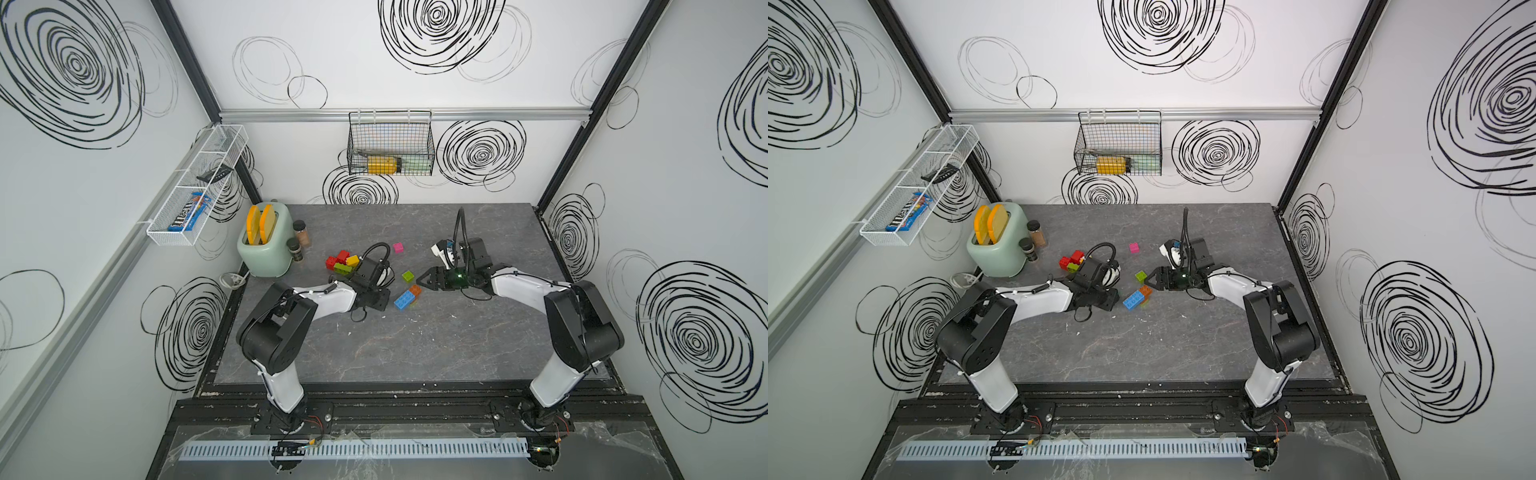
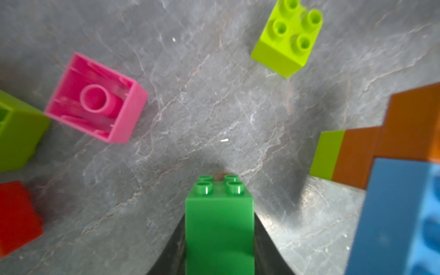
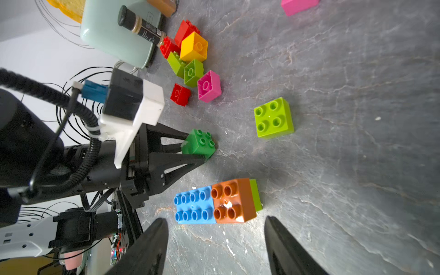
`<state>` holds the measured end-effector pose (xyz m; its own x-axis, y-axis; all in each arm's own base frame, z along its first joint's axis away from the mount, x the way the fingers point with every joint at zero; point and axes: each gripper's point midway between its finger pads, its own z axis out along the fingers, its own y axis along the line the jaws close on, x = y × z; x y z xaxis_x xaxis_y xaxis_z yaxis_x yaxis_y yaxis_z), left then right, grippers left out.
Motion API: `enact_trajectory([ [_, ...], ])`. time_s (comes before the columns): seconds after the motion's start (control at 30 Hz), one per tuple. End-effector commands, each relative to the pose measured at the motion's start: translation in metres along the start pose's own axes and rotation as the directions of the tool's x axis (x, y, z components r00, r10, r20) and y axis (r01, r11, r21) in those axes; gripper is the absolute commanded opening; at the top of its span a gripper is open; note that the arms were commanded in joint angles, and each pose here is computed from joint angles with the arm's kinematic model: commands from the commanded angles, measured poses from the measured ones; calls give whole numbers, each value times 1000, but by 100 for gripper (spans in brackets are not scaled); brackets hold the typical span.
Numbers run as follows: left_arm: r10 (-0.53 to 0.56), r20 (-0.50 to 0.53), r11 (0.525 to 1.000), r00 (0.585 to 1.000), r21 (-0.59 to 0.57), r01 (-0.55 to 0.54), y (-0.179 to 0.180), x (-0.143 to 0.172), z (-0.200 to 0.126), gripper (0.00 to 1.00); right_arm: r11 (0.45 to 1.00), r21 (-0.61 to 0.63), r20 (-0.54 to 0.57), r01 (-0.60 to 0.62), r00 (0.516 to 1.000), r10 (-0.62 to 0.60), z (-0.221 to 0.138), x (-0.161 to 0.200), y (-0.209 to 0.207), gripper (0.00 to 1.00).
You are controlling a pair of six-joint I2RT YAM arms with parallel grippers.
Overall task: Assemble the number 4 with lego
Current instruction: Pick up the lego brick from the center of the board.
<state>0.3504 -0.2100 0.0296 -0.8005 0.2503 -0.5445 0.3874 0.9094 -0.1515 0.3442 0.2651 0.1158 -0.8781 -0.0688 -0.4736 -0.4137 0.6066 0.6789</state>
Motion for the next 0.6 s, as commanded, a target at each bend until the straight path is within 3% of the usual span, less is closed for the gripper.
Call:
enact_trajectory([
  [0.0, 6, 229, 1000, 973, 26, -12, -3, -50, -39, 0, 1000, -5, 27, 5, 1000, -5, -10, -18, 29, 72],
  [0.07, 47, 334, 995, 942, 68, -74, -18, -67, -62, 0, 999, -34, 21, 16, 1000, -15, -10, -22, 44, 77],
  [0.17, 166, 479, 963, 862, 112, -247, -55, -81, -94, 0, 996, -67, -2, 51, 999, -52, -8, -25, 63, 79],
  [0.23, 259, 570, 918, 779, 105, -382, -80, -81, -110, 0, 993, -97, -24, 61, 998, -63, -8, -26, 73, 80],
  [0.3, 348, 656, 867, 670, 47, -496, -99, -77, -124, 0, 987, -144, -43, 72, 996, -79, -9, -26, 83, 81],
  [0.37, 374, 726, 830, 577, 16, -558, -112, -77, -139, 0, 980, -174, -50, 96, 993, -106, -9, -24, 90, 81],
  [0.43, 366, 747, 818, 556, 27, -574, -117, -78, -143, 0, 974, -193, -55, 118, 990, -131, -10, -22, 94, 81],
  [0.57, 366, 741, 812, 563, 42, -583, -120, -79, -139, 0, 961, -237, -76, 142, 983, -164, -11, -14, 100, 72],
])
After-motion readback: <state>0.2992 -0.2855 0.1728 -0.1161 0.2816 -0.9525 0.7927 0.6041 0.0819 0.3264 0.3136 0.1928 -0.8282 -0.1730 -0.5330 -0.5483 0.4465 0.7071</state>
